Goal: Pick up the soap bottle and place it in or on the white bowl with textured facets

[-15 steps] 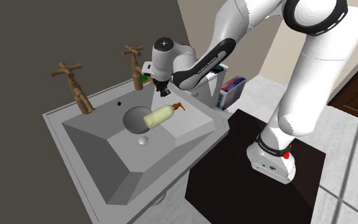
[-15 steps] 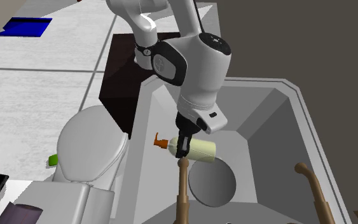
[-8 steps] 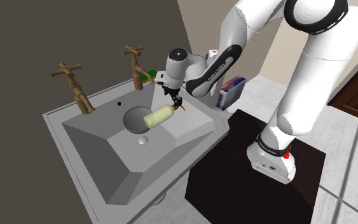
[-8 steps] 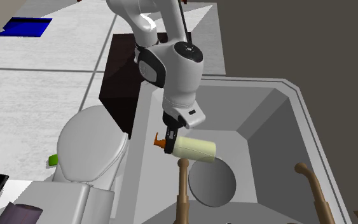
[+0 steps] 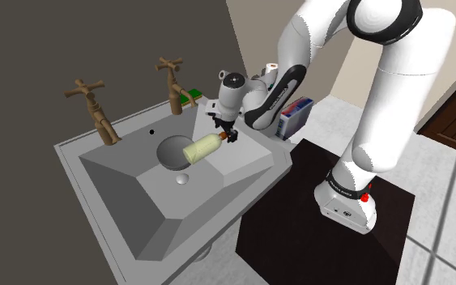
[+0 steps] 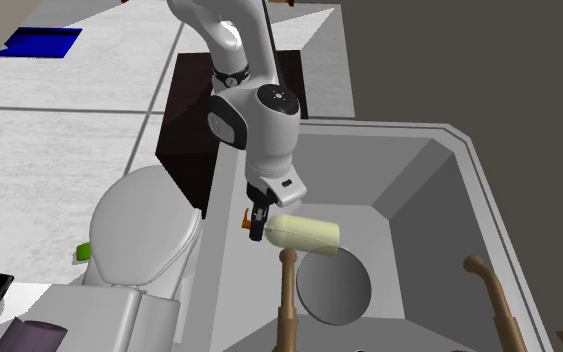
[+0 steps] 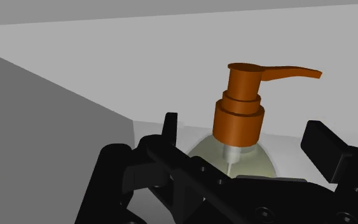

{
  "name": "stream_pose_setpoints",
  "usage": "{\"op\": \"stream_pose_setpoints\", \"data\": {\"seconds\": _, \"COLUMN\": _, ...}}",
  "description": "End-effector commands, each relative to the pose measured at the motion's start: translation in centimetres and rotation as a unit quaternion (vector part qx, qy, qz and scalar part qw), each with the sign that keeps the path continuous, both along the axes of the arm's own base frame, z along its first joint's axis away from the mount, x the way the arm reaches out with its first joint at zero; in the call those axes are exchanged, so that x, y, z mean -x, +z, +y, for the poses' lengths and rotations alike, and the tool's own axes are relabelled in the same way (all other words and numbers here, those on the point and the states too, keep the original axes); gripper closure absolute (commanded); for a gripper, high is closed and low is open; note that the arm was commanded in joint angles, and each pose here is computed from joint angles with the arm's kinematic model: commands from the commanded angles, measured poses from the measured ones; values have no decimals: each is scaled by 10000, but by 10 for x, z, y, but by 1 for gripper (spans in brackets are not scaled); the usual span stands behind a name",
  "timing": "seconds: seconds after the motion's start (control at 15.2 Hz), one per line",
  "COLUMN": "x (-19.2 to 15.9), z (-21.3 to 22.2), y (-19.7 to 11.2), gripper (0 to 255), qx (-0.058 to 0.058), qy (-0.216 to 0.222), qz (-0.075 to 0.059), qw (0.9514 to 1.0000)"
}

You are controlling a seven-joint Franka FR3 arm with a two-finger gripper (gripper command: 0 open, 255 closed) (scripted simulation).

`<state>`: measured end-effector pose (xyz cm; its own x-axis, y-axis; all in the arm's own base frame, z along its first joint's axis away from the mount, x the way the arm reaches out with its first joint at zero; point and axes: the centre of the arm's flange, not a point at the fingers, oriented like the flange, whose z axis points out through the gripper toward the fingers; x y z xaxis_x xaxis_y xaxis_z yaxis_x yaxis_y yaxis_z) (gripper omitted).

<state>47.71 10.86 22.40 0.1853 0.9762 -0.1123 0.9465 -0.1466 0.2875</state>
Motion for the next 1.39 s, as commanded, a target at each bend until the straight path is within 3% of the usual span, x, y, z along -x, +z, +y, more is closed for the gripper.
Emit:
{"op": "stream_pose_setpoints", "data": {"seconds": 0.0, "x": -2, "z": -1, "y": -9, "gripper": 0, "qx": -1, "qy": 2, "qz": -1, "qw": 10000}}
{"op": "stream_pose_setpoints", "data": {"seconds": 0.53, "x": -2, "z": -2, "y": -12, "gripper": 0, "qx": -1, "qy": 2, "qz": -1, "qw": 10000}}
{"op": "stream_pose_setpoints", "data": {"seconds": 0.59, "x": -2, "z": -2, "y": -12, "gripper": 255, "qx": -1, "qy": 2, "qz": -1, "qw": 10000}}
{"op": "stream_pose_setpoints", "data": {"seconds": 1.32, "x": -2, "z": -2, "y": -2, "gripper": 255, "qx": -1, "qy": 2, "qz": -1, "qw": 10000}}
